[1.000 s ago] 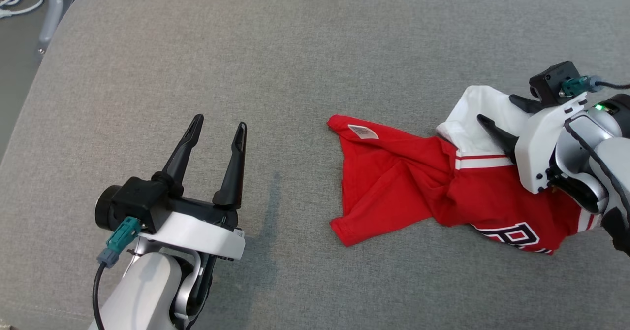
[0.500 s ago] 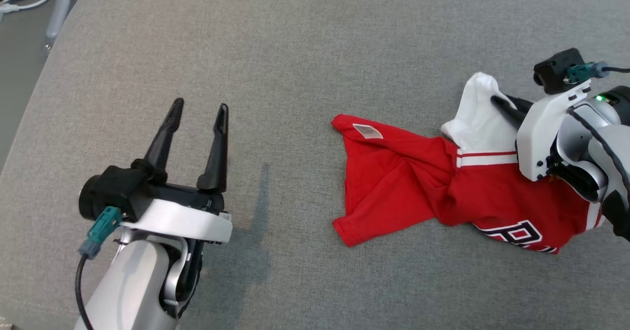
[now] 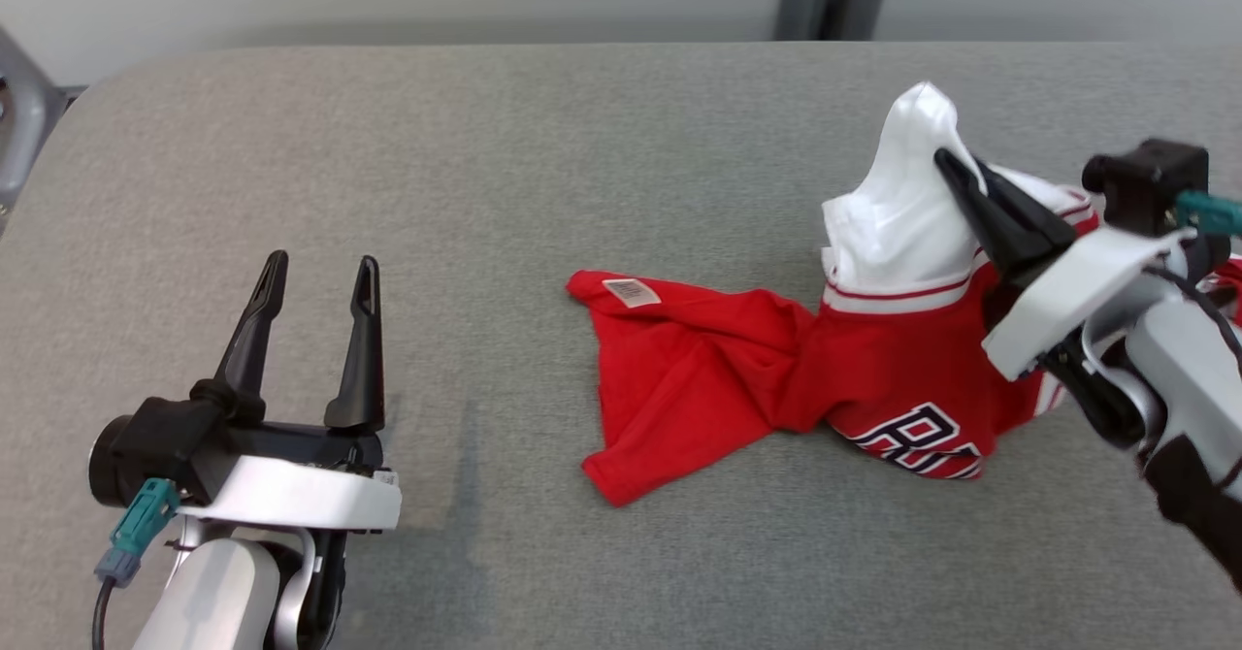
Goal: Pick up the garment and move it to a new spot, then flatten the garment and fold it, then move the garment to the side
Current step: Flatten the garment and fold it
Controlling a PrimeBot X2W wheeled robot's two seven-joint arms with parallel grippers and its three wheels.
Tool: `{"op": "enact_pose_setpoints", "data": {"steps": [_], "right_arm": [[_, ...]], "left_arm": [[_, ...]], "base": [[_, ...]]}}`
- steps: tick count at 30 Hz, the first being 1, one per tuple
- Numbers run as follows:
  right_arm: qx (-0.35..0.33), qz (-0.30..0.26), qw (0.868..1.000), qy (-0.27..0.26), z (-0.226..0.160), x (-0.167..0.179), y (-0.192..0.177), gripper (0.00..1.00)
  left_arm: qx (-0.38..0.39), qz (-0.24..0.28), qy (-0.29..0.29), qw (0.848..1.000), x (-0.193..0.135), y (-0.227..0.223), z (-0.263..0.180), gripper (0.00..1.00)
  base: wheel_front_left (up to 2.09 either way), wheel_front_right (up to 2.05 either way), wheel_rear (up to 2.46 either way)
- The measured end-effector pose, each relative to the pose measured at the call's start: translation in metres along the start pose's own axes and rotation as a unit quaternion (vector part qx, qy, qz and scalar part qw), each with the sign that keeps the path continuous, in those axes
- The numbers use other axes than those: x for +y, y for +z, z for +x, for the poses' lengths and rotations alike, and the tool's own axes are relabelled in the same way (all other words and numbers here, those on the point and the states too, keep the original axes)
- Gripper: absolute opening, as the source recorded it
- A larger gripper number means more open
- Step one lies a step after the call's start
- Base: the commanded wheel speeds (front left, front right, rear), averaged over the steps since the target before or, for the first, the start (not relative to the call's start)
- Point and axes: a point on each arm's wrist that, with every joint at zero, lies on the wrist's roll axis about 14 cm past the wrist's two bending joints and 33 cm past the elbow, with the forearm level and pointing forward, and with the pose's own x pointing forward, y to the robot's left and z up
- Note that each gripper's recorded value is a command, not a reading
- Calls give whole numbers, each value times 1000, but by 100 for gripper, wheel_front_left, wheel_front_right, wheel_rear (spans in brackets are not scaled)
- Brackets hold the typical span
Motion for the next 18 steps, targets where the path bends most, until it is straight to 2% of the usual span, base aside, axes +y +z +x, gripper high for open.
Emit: {"op": "enact_pose_setpoints", "data": {"steps": [4, 6, 10, 17, 18], "right_arm": [[-63, 38, 996, -40, -35, -3, 13, 0], [-81, 54, 993, -61, -58, 1, 6, 0], [-76, 80, 990, -88, -96, 26, -26, 0], [-44, 108, 981, -152, -131, 26, -64, 0], [-44, 108, 981, -152, -131, 26, -64, 16]], "left_arm": [[-4, -4, -14, 1000, -10, 4, 0, 100], [-3, -3, -21, 1000, -14, 4, 0, 100], [1, -6, -33, 999, -22, 5, 1, 100], [13, -8, -46, 999, -30, 2, 0, 100], [13, -8, -46, 999, -30, 2, 0, 100]], "base": [[0, 0, 0], [0, 0, 0], [0, 0, 0], [0, 0, 0], [0, 0, 0]]}}
